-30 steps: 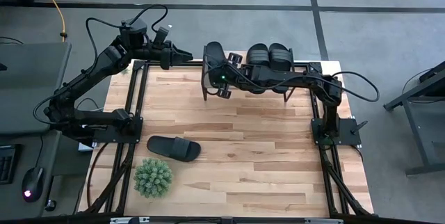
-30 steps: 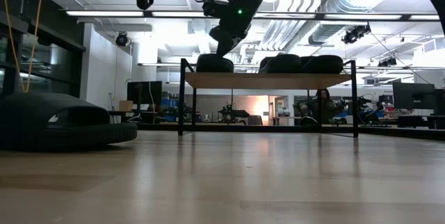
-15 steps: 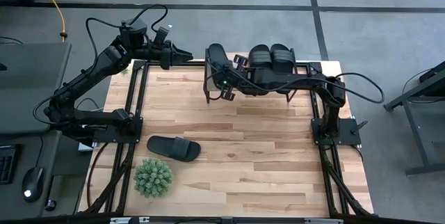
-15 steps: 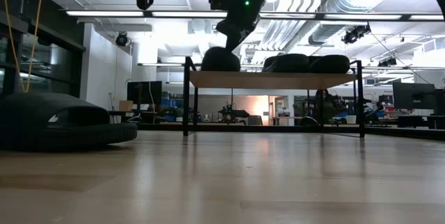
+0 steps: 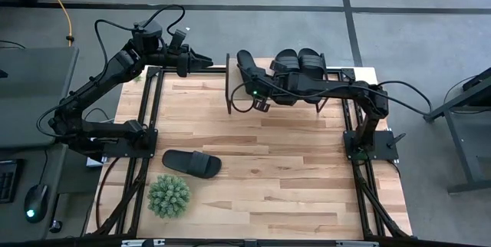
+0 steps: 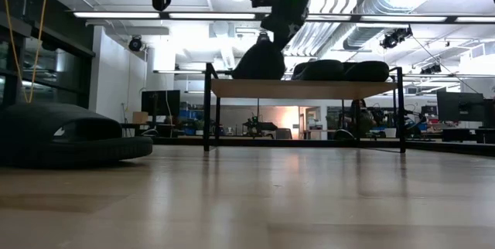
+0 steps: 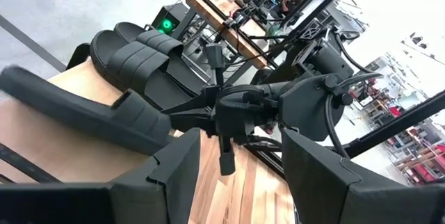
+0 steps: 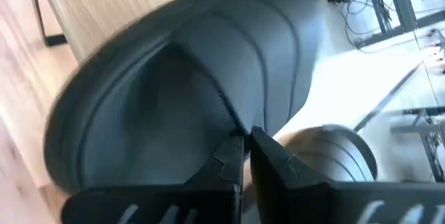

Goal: Pick and place slides into the shelf
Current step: Put the black slipper on the shelf

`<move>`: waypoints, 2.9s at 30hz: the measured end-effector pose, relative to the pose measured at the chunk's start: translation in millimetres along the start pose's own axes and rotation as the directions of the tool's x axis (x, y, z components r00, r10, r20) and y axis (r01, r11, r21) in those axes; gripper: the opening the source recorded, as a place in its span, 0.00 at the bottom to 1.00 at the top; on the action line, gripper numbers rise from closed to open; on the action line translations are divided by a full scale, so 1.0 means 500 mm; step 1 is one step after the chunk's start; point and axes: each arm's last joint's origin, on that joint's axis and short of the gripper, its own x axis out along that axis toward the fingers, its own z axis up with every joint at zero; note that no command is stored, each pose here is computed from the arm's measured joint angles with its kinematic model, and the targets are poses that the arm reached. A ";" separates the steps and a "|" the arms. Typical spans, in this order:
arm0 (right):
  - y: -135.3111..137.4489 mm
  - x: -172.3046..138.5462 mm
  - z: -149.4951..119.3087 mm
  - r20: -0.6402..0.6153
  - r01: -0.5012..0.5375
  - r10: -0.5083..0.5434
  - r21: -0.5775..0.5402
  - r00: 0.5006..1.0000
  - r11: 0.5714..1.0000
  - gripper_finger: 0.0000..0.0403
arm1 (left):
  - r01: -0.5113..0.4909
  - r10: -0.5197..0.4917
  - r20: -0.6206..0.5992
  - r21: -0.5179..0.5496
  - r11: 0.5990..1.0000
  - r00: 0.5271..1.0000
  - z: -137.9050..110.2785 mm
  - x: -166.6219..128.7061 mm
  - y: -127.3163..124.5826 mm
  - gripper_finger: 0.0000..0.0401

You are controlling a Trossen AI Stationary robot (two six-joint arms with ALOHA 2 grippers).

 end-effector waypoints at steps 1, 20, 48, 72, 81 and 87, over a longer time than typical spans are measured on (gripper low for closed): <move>-0.001 -0.002 -0.002 -0.006 0.004 -0.004 0.003 1.000 1.000 0.00 | 0.000 0.000 0.000 0.001 1.000 1.000 0.000 0.000 0.000 0.46; 0.017 -0.039 -0.035 -0.105 0.089 -0.083 0.057 0.991 0.994 0.00 | 0.002 -0.002 -0.001 0.001 1.000 1.000 0.000 0.000 0.000 0.46; -0.012 -0.006 -0.014 -0.048 -0.062 0.075 0.224 0.996 0.973 0.33 | 0.018 -0.018 -0.010 0.000 1.000 1.000 -0.001 0.000 -0.001 0.46; -0.120 -0.064 -0.002 0.240 -0.434 0.392 0.154 0.888 0.888 0.43 | 0.010 -0.010 -0.035 -0.002 1.000 0.999 -0.006 0.000 0.002 0.46; -0.132 -0.007 0.018 0.306 -0.525 0.474 0.110 0.826 0.844 0.43 | 0.011 -0.011 -0.035 0.004 1.000 0.999 -0.006 0.000 0.002 0.46; -0.119 0.029 0.032 0.327 -0.557 0.505 0.082 0.799 0.827 0.43 | 0.011 -0.011 -0.034 0.014 1.000 0.999 -0.006 0.000 0.002 0.46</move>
